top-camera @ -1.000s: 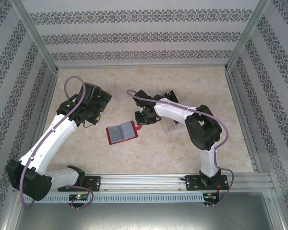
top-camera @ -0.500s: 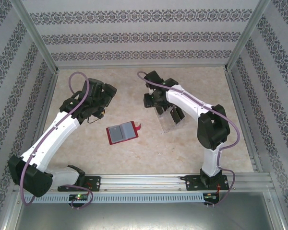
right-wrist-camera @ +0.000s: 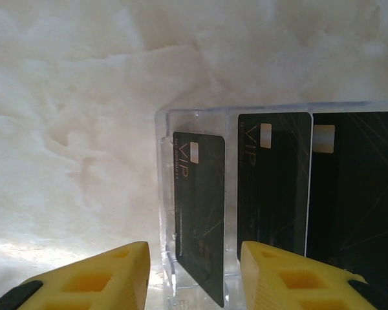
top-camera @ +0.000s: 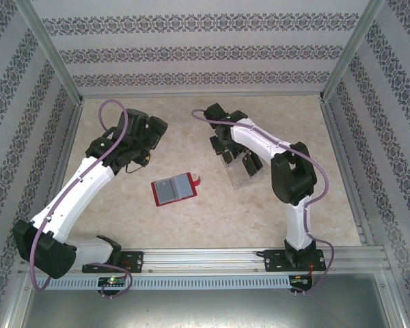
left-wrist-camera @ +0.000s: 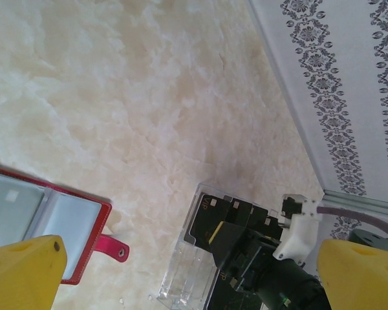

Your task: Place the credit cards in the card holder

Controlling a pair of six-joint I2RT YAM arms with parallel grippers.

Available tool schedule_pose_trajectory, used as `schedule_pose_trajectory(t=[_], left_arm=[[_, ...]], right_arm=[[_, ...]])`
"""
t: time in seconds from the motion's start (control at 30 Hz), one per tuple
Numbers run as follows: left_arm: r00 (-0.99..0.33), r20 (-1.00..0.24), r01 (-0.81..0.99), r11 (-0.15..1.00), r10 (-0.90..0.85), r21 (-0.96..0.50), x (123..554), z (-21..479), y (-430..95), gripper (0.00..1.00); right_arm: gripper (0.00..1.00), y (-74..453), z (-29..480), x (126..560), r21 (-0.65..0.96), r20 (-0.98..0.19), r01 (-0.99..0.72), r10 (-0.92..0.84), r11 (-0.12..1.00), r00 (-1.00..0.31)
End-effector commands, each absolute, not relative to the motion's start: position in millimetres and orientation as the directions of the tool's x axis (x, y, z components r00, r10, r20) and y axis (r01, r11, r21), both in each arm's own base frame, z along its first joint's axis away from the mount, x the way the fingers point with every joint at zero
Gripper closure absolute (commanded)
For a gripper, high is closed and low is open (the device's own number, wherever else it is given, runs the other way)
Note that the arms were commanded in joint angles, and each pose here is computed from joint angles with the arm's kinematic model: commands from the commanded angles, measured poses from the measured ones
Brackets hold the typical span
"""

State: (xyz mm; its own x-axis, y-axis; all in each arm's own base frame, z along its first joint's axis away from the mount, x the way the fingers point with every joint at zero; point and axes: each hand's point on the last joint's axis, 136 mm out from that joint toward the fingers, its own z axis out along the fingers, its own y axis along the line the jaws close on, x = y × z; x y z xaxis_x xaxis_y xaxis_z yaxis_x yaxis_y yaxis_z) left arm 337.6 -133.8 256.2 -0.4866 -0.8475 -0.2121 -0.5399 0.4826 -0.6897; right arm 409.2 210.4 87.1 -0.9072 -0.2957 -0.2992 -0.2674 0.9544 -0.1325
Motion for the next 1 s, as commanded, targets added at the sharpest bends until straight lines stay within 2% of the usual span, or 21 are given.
schedule_pose_trajectory(t=[0.0,0.37,0.7,0.97], left_arm=[[-0.502,-0.223,-0.5,0.491,-0.836,-0.714,343.4,267.2,-142.3,0.0],[-0.513,-0.219,-0.487,0.491,-0.83,-0.722,347.3,263.1,-147.5,0.0],[-0.515,-0.224,-0.474,0.492,-0.828,-0.73,350.0,263.4,-149.2,0.0],[-0.523,-0.215,-0.467,0.488,-0.825,-0.737,350.5,265.2,-152.8,0.0]], right_arm=[[0.58,198.8,83.6,417.8,-0.197,-0.281,-0.274,-0.321,0.942,-0.904],[0.59,194.1,63.4,418.9,-0.187,-0.233,-0.284,-0.323,0.94,-0.917],[0.69,196.6,61.1,413.8,-0.152,-0.222,-0.286,-0.314,0.946,-0.923],[0.66,196.1,63.3,404.2,-0.194,-0.217,-0.299,-0.338,0.934,-0.916]])
